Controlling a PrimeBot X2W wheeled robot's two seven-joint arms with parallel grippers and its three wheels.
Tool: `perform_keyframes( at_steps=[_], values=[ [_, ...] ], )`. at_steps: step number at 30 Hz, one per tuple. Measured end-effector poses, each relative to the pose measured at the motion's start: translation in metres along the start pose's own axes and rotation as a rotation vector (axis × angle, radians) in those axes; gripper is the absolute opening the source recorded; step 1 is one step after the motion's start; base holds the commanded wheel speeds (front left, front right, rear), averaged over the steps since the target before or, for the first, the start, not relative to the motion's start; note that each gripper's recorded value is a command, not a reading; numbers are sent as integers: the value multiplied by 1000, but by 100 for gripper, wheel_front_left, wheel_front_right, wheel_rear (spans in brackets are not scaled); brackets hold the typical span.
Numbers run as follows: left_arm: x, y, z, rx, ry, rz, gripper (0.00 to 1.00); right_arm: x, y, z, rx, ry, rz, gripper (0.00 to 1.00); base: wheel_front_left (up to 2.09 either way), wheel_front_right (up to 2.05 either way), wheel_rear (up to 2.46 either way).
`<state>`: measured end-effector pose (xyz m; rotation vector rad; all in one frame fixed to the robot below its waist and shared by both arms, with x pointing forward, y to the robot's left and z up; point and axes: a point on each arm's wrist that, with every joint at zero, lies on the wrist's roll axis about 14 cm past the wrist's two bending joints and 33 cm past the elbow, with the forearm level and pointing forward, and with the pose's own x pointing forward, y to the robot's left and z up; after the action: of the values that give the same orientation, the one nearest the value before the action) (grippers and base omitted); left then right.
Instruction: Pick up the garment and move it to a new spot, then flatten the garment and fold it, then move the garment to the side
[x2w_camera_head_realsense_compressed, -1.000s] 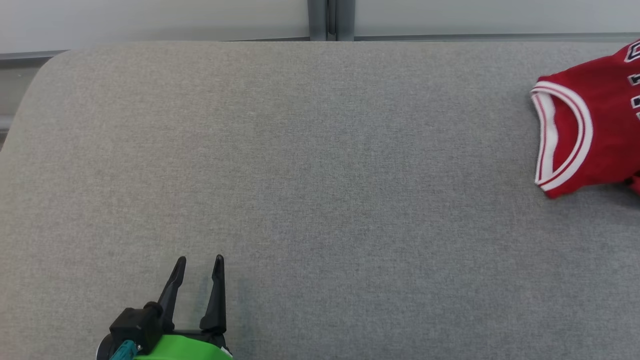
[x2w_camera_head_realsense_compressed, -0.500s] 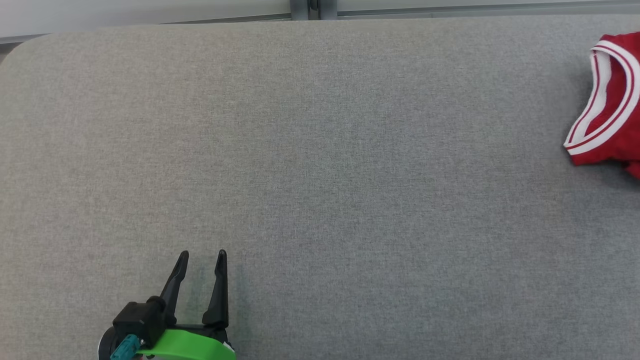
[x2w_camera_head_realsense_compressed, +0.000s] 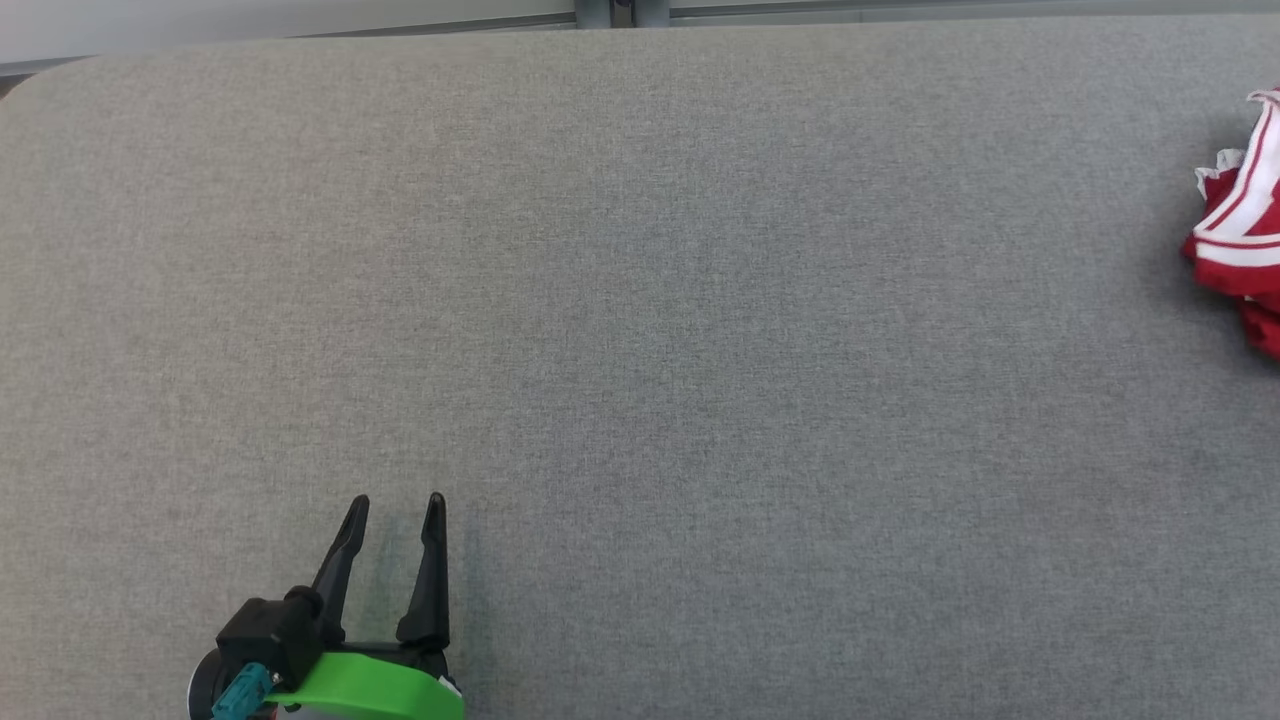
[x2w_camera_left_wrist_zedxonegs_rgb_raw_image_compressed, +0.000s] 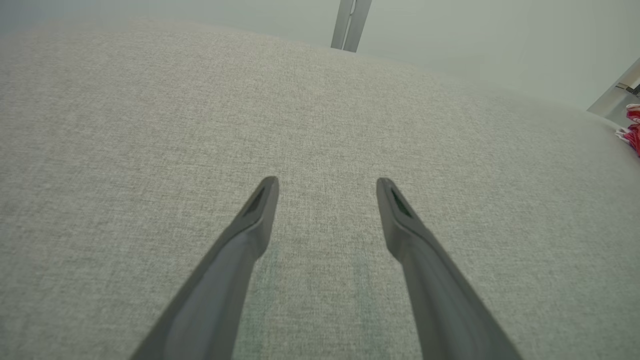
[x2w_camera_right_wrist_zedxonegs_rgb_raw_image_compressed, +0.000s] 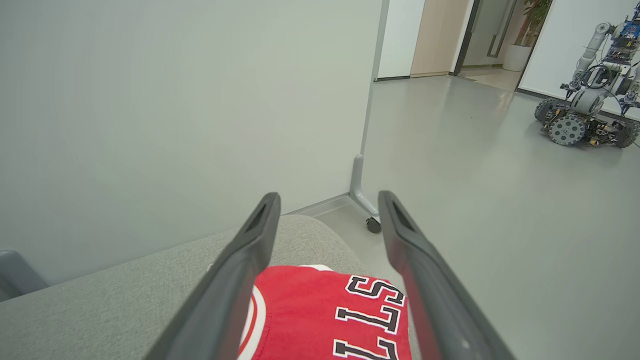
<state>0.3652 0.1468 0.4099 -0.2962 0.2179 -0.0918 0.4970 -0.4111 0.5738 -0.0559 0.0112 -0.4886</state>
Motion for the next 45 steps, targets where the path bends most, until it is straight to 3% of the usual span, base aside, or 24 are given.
perform_keyframes(
  at_steps=[9, 18, 29, 45],
  values=[
    [-10, -1, 10, -8, -35, 0, 100, -41, 33, -2, -148, -177, 187, 100, 0, 0, 0],
    [-39, 12, 40, 0, -142, 58, 100, -125, 70, 2, -117, -280, 345, 100, 0, 0, 0],
    [-69, 20, 62, 29, -236, 95, 100, -224, 111, -50, -12, -139, 495, 100, 0, 0, 0],
    [-68, 21, 46, 47, -183, 92, 100, -245, 112, -84, 29, -24, 508, 100, 0, 0, 0]
  ],
)
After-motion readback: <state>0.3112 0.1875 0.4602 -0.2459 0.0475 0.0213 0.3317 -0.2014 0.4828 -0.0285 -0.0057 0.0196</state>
